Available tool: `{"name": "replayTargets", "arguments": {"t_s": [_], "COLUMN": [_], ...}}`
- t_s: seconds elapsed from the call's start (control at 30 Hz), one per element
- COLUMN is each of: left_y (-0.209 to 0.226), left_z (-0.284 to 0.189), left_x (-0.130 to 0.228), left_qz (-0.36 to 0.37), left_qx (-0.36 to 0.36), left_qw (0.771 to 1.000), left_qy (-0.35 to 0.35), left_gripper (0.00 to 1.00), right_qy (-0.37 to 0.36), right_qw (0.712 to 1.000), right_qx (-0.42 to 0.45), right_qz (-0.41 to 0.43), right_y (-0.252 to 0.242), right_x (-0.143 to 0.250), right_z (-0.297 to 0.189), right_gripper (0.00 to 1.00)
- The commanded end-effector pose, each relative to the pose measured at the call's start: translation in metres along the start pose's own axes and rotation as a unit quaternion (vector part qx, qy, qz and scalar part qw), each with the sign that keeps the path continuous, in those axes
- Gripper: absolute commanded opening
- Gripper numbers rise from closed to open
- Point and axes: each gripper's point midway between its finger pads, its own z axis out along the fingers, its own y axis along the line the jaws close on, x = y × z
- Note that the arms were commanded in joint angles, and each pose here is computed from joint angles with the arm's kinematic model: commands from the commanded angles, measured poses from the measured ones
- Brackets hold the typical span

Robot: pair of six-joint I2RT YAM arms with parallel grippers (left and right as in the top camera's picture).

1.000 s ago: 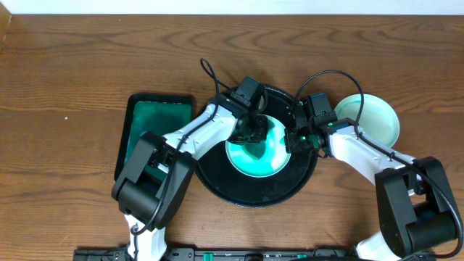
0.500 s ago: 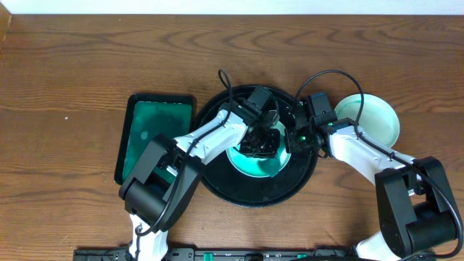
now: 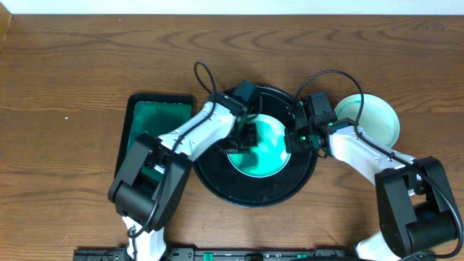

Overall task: Clean dirty plates on tray and stack at the side
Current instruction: 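Scrub the white plate with the sponge in the left gripper, then return the left gripper and sponge to the basin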

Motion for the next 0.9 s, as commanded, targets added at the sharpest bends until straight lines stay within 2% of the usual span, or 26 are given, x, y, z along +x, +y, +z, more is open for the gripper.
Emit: {"name": "replayTargets", "arguments": {"t_s": [0.0, 0.2, 0.37, 0.53, 0.7, 0.8, 0.87], "left_y": [0.071, 0.056, -0.005, -0.043, -0.029, -0.011, 0.015], "left_z": [0.001, 0.003, 0.011, 0.0, -0.035, -0.076, -0.1], "left_x": [-0.032, -0.043, -0.028, -0.013, -0.014, -0.017, -0.022], "left_qz": [-0.028, 0.003, 0.039, 0.078, 0.062, 0.062, 0.043], "left_qx": [-0.151, -0.125, 0.031, 0.154, 0.166, 0.166, 0.136], "left_qw": [0.985, 0.987, 0.998, 0.985, 0.984, 0.983, 0.987], "left_qy": [-0.079, -0.099, -0.046, 0.001, -0.005, -0.038, -0.071], "left_gripper": [0.07, 0.07, 0.07, 0.07, 0.07, 0.07, 0.07], "right_qy": [0.018, 0.018, 0.018, 0.018, 0.019, 0.019, 0.019], "right_qw": [1.0, 1.0, 1.0, 1.0, 1.0, 1.0, 1.0], "right_qx": [0.003, 0.003, 0.004, 0.004, 0.004, 0.004, 0.004], "right_qz": [0.0, -0.001, -0.001, 0.0, 0.0, 0.0, 0.0], "right_y": [0.0, 0.0, 0.0, 0.0, 0.0, 0.0, 0.0], "right_x": [0.009, 0.009, 0.009, 0.009, 0.009, 0.009, 0.009], "right_z": [0.008, 0.008, 0.008, 0.008, 0.008, 0.008, 0.008], "right_gripper": [0.01, 0.01, 0.01, 0.01, 0.01, 0.01, 0.01]}}
